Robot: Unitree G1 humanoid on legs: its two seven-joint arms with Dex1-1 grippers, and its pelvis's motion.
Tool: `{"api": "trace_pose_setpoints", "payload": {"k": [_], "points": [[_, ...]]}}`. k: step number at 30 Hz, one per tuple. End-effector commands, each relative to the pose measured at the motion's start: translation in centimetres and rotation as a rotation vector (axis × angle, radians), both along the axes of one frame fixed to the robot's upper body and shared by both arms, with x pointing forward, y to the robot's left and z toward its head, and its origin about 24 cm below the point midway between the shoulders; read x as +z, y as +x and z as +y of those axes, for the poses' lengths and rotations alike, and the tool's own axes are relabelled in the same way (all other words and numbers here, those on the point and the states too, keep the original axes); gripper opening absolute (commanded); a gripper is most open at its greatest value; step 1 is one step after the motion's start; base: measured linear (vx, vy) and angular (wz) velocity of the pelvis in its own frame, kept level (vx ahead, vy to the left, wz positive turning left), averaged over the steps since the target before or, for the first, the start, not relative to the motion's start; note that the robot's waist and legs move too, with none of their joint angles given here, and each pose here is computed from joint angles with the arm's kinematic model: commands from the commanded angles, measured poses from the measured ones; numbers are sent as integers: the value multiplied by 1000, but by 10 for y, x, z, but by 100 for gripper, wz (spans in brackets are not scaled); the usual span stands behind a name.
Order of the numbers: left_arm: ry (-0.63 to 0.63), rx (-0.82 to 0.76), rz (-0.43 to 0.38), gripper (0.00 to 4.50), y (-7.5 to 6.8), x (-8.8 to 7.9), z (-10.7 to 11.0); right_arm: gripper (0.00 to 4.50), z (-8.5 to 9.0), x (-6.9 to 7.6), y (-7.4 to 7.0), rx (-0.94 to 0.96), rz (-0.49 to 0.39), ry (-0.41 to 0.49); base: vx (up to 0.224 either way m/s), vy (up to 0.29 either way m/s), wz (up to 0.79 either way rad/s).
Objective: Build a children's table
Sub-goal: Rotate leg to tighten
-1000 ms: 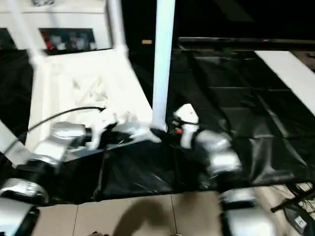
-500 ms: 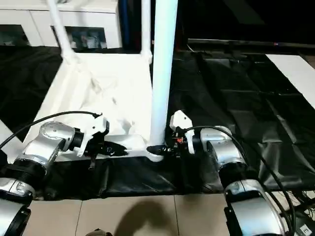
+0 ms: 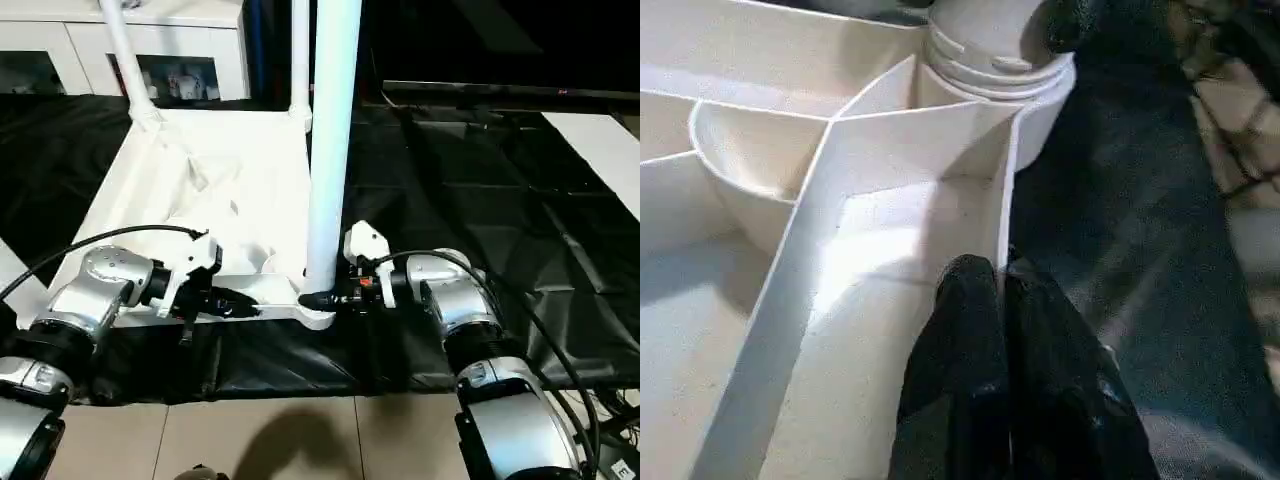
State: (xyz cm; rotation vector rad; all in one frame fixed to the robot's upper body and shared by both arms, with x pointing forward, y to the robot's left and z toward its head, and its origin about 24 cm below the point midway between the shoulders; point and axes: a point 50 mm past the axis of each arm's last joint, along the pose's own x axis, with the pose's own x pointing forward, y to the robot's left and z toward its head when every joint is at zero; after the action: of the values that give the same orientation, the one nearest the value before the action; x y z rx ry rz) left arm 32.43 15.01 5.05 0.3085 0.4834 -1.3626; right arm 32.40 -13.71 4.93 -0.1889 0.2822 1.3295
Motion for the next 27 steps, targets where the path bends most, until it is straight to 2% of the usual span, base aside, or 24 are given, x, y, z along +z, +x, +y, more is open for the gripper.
{"api": "trace_pose_setpoints", "payload": {"k": [1, 4, 7, 9, 13, 14, 16, 17, 18, 20, 22, 23, 27], "points": [[-40, 185, -76, 0, 16, 9, -7, 202, 7, -28, -11, -117, 81, -21, 0, 0, 0], [-43, 246, -79, 0, 19, 7, -17, 199, 15, -36, -13, -219, 89, 2, 0, 0, 0], [-77, 316, -82, 0, 20, 4, -44, 198, 39, -48, -10, -446, 133, 73, 0, 0, 0], [-80, 331, -87, 0, 20, 4, -50, 198, 45, -49, -9, -502, 143, 84, 0, 0, 0], [-87, 397, -125, 0, 21, 6, -72, 197, 78, -50, -6, -644, 176, 123, 0, 0, 0], [-87, 397, -125, 0, 21, 6, -72, 197, 78, -50, -6, -644, 176, 123, 0, 0, 0], [-53, 380, -146, 0, 18, 4, -81, 197, 100, -42, -2, -697, 200, 175, 0, 0, 0], [-51, 378, -144, 0, 18, 4, -81, 197, 101, -40, -2, -690, 186, 179, 0, 0, 0], [-49, 375, -144, 0, 17, 4, -80, 253, 102, -38, -1, -682, 172, 181, 0, 0, 0], [-45, 350, -136, 0, 15, 3, -75, 267, 96, -33, 1, -650, 112, 194, 0, 0, 0], [-43, 344, -138, 0, 15, 3, -70, 270, 89, -32, 2, -637, 101, 202, 0, 0, 0], [-43, 344, -138, 0, 15, 3, -70, 300, 89, -32, 2, -637, 101, 202, 0, 0, 0], [-40, 277, -140, 0, 13, 3, -55, 333, 63, -26, 6, -548, 41, 191, 0, 0, 0]]}}
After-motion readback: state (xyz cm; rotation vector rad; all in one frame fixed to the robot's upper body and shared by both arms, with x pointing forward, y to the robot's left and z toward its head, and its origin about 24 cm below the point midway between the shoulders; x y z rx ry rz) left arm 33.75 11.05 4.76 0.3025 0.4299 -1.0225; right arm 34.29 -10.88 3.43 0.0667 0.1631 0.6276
